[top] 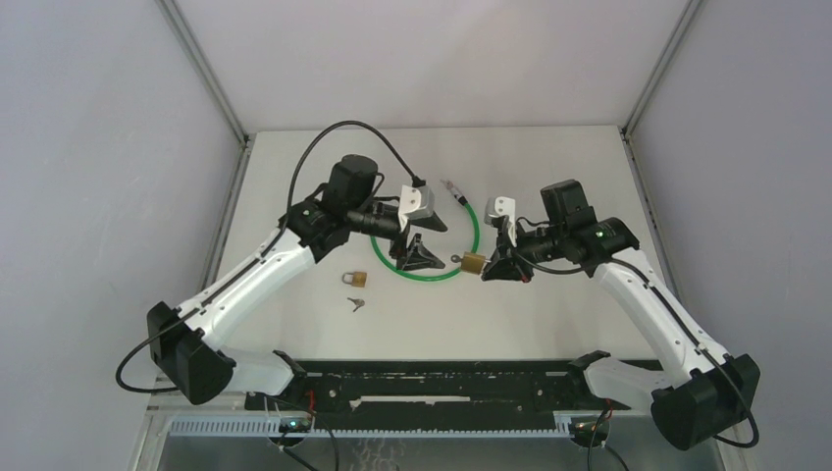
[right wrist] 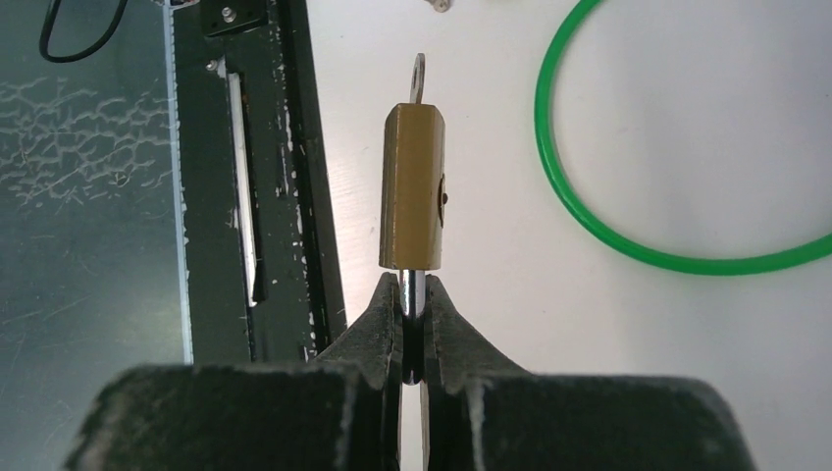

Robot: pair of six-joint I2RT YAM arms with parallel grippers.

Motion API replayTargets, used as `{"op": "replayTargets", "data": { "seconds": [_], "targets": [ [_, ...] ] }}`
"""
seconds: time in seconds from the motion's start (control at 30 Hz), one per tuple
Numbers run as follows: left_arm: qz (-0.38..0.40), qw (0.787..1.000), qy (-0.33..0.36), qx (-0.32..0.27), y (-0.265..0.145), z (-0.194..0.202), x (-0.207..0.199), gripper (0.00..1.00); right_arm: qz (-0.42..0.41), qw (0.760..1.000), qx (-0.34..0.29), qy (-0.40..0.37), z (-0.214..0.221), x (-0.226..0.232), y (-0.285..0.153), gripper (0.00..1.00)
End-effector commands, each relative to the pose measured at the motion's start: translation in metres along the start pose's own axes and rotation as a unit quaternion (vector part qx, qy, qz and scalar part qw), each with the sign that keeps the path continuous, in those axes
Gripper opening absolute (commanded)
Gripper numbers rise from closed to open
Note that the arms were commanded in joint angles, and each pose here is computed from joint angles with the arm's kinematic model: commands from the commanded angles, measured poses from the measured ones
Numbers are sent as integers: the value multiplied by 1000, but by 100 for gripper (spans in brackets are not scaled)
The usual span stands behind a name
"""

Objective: Lock with the key
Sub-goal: Lock the lock.

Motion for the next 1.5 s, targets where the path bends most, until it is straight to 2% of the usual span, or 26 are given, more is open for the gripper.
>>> {"op": "replayTargets", "data": {
  "seconds": [0.0, 0.23, 0.43, 0.8, 0.9, 0.97, 1.03, 1.23, 1.47],
  "targets": [
    [10, 997, 81, 15, -11, -7, -8, 74, -28, 997, -45, -55, -20, 16, -2, 0],
    [51, 998, 35, 19, 11, -1, -12, 49, -17, 997, -52, -60, -20, 17, -2, 0],
    [60, 998, 15, 8, 24, -3, -16, 45, -10, 997, -51, -61, -17, 15, -1, 0],
    [62, 998, -3, 18, 34, 4, -16, 26, 2, 996, -55, -65, -16, 14, -2, 0],
    [58, 998, -6, 23, 35, 7, -14, 16, 16, 996, -58, -68, -16, 11, -4, 0],
    [52, 998, -7, 26, 34, 6, -12, 6, 29, 995, -60, -74, -15, 9, -5, 0],
    [48, 998, -8, 27, 33, 5, -10, 1, 41, 994, -60, -79, -13, 7, -6, 0],
    [26, 999, -20, 29, 27, 5, -3, 0, 83, 992, -39, -89, -2, -4, -10, 0],
    [-15, 997, -68, -13, 6, 3, 24, 0, 140, 988, -28, -61, 21, -24, -28, 0]
  ]
}}
Point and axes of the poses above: each gripper's point midway between its finger pads, its own y axis out along the fingers, its own x axis along the line the jaws close on, z = x × y, the point moved 3 cm from there along -y, back along the fingers, and after that the axes turned 7 degrees about y, right-handed, at the moved point
